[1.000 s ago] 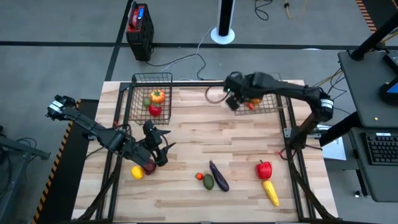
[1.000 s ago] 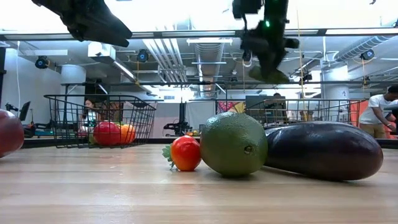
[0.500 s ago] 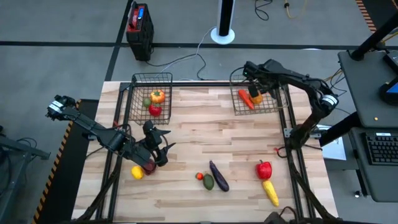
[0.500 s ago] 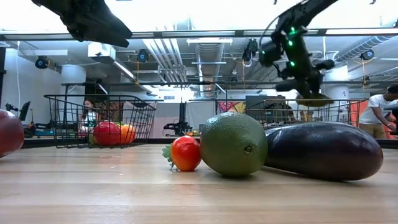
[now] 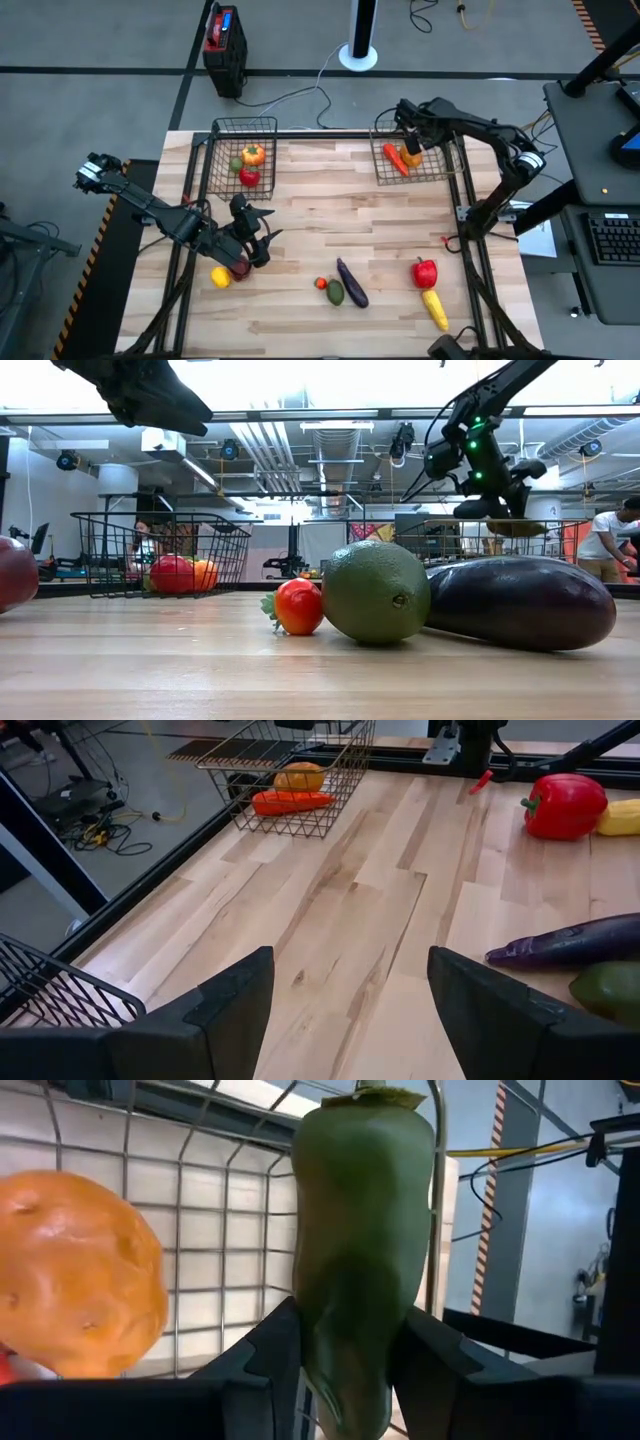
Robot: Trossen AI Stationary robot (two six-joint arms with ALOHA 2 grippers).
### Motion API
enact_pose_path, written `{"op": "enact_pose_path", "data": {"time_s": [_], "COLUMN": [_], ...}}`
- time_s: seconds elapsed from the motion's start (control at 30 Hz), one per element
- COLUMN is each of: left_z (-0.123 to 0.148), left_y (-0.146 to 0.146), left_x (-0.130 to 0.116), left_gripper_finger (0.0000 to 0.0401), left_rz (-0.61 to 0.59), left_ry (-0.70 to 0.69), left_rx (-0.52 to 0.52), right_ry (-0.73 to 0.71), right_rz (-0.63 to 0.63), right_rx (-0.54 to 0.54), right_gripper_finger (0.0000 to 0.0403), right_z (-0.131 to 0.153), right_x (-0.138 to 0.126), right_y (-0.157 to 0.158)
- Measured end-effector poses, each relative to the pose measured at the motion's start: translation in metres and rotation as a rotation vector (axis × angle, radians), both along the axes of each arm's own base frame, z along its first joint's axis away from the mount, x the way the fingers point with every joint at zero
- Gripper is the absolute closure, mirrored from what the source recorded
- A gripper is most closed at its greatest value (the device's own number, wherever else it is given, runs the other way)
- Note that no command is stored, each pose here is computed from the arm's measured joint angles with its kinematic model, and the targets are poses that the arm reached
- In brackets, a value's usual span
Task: Sort produce into baskets
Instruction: Put the green chili pepper into the right wire basket, then put the apple into the left wire basket
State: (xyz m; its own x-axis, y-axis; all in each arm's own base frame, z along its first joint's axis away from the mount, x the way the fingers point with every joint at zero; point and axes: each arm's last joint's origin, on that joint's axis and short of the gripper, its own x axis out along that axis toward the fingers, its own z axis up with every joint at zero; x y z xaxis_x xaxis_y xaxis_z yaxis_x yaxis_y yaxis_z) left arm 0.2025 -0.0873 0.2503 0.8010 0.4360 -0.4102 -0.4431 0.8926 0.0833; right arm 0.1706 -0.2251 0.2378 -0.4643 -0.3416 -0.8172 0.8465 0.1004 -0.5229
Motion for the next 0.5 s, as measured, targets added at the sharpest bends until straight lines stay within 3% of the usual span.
{"op": "enact_pose_path", "data": {"time_s": [0.17,0.5], "left_z": [0.0000,0.0000], "left_y": [0.0000,0.0000], "left_x": [0.0000,0.0000], "left_gripper_finger": [0.0155,0.0155], "left_rz": [0.000,0.003], "left_ry": [-0.001,-0.003], "left_rx": [-0.001,-0.006], "right_ry": [0.005,0.020], "right_rz": [0.000,0.009], "right_rx": [0.003,-0.002], "right_gripper_finger": [0.0277,0.0229], "right_z": [-0.0045,-0.0053], "right_x": [-0.0010,-0.0014], "right_y": [0.0006,0.0005]}}
